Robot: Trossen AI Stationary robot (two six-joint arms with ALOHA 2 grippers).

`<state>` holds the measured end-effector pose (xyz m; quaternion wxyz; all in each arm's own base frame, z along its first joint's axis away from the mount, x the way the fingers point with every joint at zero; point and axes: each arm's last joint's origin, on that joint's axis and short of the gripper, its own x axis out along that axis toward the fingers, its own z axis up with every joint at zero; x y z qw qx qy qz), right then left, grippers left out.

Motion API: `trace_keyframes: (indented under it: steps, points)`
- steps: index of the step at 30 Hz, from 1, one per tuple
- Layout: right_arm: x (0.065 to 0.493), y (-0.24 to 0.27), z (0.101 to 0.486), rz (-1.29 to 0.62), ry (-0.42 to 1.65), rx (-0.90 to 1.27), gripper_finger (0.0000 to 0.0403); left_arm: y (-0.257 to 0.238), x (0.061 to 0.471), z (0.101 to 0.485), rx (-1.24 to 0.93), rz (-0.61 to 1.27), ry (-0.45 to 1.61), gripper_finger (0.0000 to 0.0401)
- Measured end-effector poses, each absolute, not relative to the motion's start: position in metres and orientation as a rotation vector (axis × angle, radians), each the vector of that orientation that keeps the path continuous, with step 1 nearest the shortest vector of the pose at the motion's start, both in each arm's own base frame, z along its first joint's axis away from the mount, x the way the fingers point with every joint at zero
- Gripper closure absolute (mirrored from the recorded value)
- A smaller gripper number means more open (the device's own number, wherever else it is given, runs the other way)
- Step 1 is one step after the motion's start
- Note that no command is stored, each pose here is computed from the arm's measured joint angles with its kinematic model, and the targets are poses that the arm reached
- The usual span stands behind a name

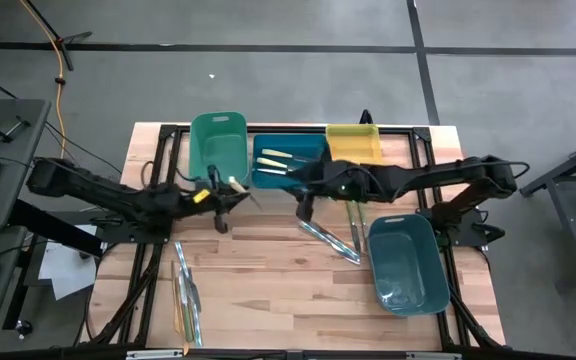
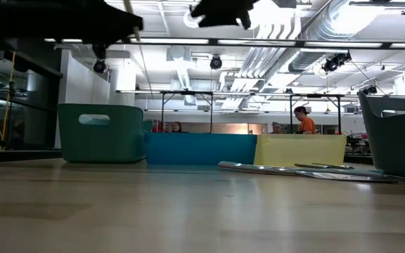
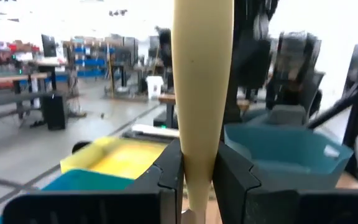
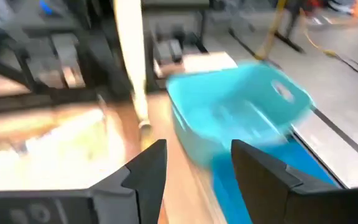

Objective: Sort silverware by color (type)
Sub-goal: Put the yellow knife into the blue bin

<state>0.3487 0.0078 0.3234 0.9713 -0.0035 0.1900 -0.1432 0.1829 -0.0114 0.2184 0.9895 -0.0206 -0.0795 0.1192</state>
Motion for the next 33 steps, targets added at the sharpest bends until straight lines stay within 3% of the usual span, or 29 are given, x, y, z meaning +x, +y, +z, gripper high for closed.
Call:
trace_keyframes:
  steps: [5, 9, 14, 18, 23, 33]
  points:
    - [0.343, 0.025, 0.307, -0.389, 0.466, -0.077, 0.0231, -0.011, 0.164, 0.223, -0.07, 0.189, -0.241, 0.0353]
    - [0.324, 0.029, 0.264, -0.455, 0.495, -0.074, 0.0241, -0.011, 0.162, 0.221, -0.071, 0.173, -0.234, 0.0353]
    - [0.287, 0.017, 0.239, -0.446, 0.335, 0.079, 0.0253, -0.009, 0.165, 0.218, -0.059, 0.185, -0.214, 0.0353]
    - [0.274, 0.003, 0.249, -0.272, 0.073, 0.174, 0.0253, -0.003, 0.173, 0.226, -0.027, 0.223, -0.217, 0.0353]
    - [0.273, -0.014, 0.256, -0.172, -0.077, 0.156, 0.0254, 0.01, 0.19, 0.233, 0.014, 0.216, -0.184, 0.0353]
    - [0.273, -0.026, 0.249, -0.216, -0.019, 0.156, 0.0254, 0.031, 0.201, 0.221, 0.029, 0.286, -0.092, 0.0353]
